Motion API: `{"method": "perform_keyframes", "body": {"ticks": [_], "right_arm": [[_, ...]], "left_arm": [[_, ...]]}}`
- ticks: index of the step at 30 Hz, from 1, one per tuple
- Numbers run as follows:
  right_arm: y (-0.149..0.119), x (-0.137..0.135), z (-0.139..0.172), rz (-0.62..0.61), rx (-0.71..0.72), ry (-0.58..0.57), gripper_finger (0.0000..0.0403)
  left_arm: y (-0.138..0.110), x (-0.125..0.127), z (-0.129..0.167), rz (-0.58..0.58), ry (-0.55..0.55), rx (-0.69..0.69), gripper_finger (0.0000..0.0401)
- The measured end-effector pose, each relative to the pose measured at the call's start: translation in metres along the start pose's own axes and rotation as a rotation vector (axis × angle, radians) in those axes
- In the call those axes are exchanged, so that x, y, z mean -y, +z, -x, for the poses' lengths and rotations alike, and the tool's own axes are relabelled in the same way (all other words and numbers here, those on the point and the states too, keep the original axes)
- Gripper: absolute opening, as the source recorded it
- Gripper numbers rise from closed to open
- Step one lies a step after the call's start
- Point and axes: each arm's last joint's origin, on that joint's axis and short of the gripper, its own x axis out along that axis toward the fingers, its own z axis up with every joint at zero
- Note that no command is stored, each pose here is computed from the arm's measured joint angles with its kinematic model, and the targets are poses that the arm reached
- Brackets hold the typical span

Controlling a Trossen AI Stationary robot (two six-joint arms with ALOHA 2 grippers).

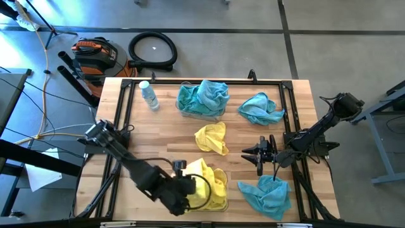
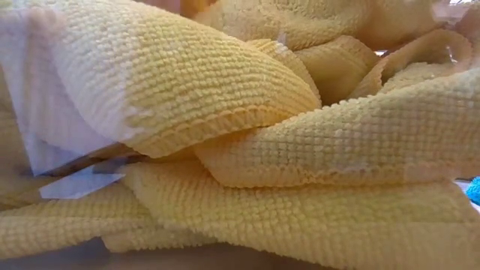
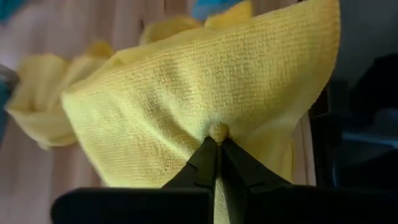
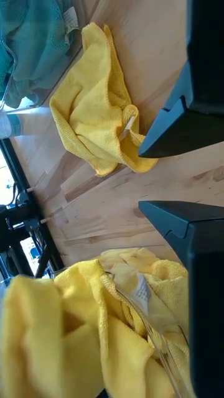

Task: Sort microfiber towel by color & place in baskets
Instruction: Put the yellow towel into the bottom transparent bin

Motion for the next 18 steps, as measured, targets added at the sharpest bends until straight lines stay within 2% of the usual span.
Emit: {"method": "perform_keyframes", "body": {"ticks": [6, 12, 18], "right_arm": [[0.0, 0.0, 0.0, -0.025, 0.0, 0.0, 0.0116], [0.0, 0.0, 0.0, -0.024, 0.0, 0.0, 0.0116], [0.0, 0.0, 0.0, -0.025, 0.0, 0.0, 0.0116]], "left_arm": [[-0.005, 0.011, -0.054, -0.008, -0.027, -0.157, 0.0], [-0.012, 0.01, -0.111, 0.003, -0.024, -0.308, 0.0], [-0.014, 0.014, -0.155, 0.021, -0.073, -0.338, 0.0]]}}
